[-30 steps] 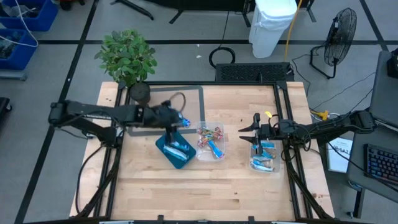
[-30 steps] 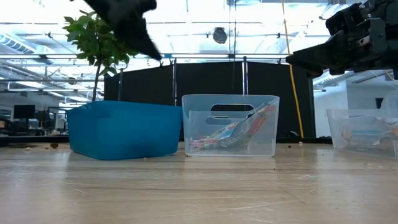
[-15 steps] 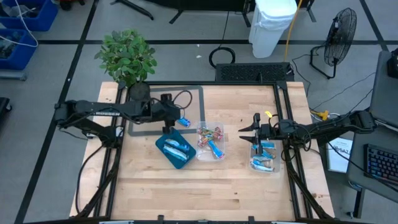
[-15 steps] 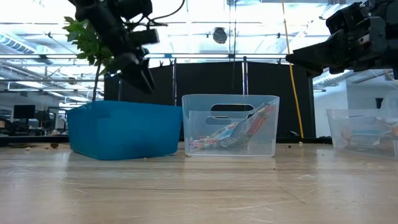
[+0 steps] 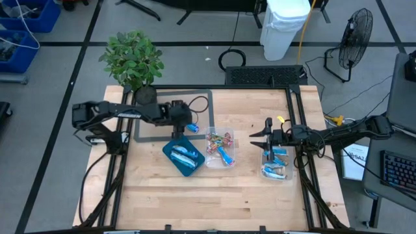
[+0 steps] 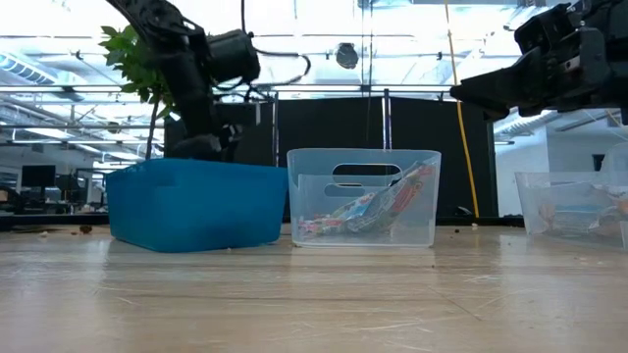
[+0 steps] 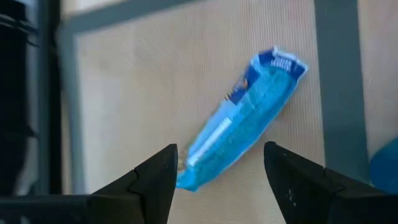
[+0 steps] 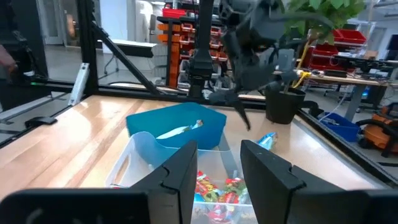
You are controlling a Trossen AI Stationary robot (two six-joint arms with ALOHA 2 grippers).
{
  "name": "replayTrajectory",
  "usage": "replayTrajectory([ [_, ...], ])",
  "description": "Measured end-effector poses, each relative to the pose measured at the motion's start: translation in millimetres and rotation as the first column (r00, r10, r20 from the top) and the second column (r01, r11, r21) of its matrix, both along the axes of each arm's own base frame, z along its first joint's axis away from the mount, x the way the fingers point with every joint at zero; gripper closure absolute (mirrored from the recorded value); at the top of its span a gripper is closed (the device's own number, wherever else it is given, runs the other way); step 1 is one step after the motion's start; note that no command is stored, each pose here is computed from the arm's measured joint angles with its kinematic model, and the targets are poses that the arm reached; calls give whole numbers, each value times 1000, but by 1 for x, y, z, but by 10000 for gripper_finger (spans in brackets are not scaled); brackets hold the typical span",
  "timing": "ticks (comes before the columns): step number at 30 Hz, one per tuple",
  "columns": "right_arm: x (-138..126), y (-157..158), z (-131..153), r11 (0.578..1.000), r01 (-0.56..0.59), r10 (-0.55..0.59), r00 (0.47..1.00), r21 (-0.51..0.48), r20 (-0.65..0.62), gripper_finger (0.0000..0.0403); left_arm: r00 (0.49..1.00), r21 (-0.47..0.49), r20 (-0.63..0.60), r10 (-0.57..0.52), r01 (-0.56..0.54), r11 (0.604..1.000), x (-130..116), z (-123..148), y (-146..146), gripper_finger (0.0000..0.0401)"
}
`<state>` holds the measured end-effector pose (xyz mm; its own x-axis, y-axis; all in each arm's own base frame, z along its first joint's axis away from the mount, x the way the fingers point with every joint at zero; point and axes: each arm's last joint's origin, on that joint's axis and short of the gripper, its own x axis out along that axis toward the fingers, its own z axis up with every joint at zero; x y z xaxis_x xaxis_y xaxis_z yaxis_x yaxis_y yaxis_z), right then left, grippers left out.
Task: Pick and place Granola Bars by type
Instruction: Put the blue granola bar into the blue bin
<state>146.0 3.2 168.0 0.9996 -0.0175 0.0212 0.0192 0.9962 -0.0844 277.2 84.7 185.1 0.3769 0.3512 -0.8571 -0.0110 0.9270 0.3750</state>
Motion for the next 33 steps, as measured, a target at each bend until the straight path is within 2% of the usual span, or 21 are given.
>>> replayTrajectory([
  [5, 0, -2, 0, 1000, 14, -14, 1000, -2, -1, 289, 999, -17, -54, 2, -3, 1000, 2, -16, 10, 160],
  [14, 0, -2, -1, 1000, 17, -17, 1000, 12, -9, 289, 998, -62, -66, 1, -5, 998, 6, -33, 23, 160],
  [33, 0, -2, -1, 1000, 17, -17, 1000, 13, -8, 289, 996, -94, -86, -8, 0, 996, 6, -35, 14, 160],
])
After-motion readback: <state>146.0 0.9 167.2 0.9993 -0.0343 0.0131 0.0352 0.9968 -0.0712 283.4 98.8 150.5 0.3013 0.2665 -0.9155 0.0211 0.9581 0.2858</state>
